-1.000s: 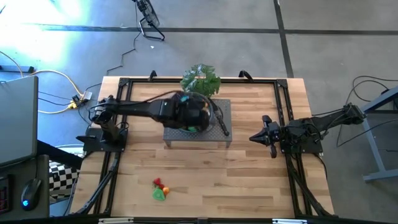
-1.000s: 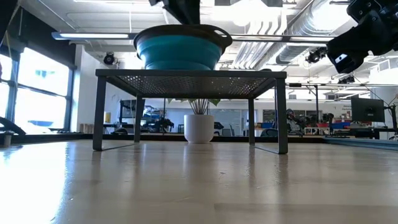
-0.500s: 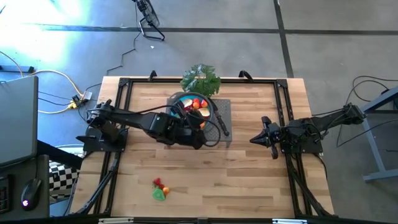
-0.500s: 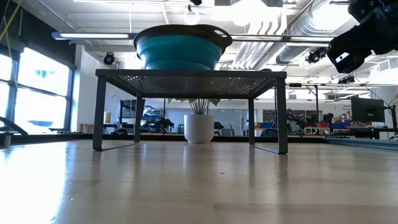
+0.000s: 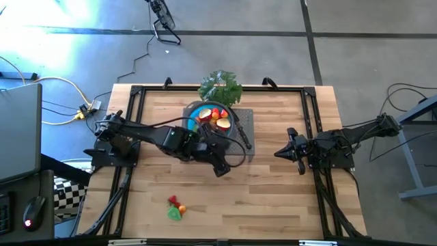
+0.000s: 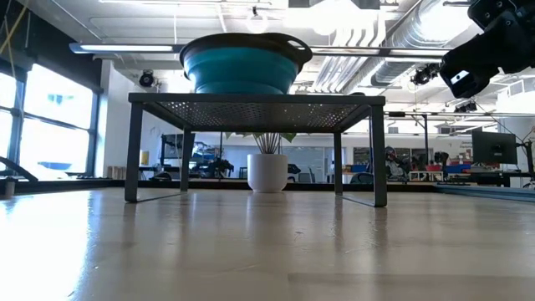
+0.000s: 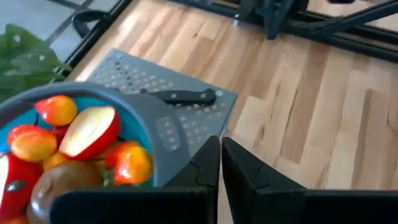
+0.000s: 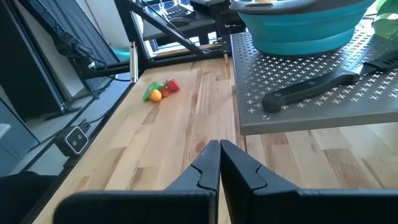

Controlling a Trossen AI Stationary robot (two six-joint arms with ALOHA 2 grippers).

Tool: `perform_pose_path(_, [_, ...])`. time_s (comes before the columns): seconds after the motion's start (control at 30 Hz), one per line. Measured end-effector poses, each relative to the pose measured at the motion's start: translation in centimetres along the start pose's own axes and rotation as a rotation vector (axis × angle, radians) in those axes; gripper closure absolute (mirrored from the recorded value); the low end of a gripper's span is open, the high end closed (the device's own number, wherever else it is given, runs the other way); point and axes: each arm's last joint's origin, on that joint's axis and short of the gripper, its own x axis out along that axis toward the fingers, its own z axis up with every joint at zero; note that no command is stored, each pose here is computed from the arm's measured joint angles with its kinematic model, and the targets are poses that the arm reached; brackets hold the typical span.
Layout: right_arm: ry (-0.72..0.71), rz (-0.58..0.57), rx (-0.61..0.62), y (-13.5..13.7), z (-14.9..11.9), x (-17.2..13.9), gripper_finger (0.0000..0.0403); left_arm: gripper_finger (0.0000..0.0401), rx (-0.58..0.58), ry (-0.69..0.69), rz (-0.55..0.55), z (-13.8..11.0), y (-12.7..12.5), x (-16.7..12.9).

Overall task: Pick & Place Fruit
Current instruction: Put the strawberry into the blue strainer bowl on the shelf

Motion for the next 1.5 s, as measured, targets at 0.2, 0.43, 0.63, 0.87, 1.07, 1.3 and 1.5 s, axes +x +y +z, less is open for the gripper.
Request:
perform_pose_path(0.2, [0.000, 0.000, 0.000, 0.0, 0.0, 0.0, 0.0399, 0.0389, 0.035, -0.032, -0.012, 0.3, -0.2, 0.0])
perform_pose_path(0.43, [0.000, 0.000, 0.000, 0.0, 0.0, 0.0, 0.0399, 0.0389, 0.255, 0.040, -0.004, -0.4, 0.0, 0.1])
perform_pose_path(0.63, [0.000, -0.003, 0.000, 0.0, 0.0, 0.0, 0.0399, 0.0389, 0.292, 0.130, -0.057, -2.0, -0.5, 1.5])
perform_pose_path(0.87, [-0.001, -0.003, 0.000, 0.0, 0.0, 0.0, 0.0399, 0.0389, 0.357, 0.144, -0.082, -5.7, -2.0, 4.1])
perform_pose_path(1.07, [-0.001, -0.003, 0.000, 0.0, 0.0, 0.0, 0.0399, 0.0389, 0.337, 0.086, -0.130, -8.4, -1.8, 4.4])
perform_pose_path(1.3, [-0.025, -0.006, 0.003, 0.0, 0.3, 0.0, 0.0399, 0.0389, 0.395, -0.053, -0.257, -11.6, -0.6, 0.6])
perform_pose_path(1.5, [-0.058, -0.082, 0.006, -0.2, 0.4, 0.1, 0.0399, 0.0389, 0.433, -0.111, -0.346, -14.1, 1.4, -2.1])
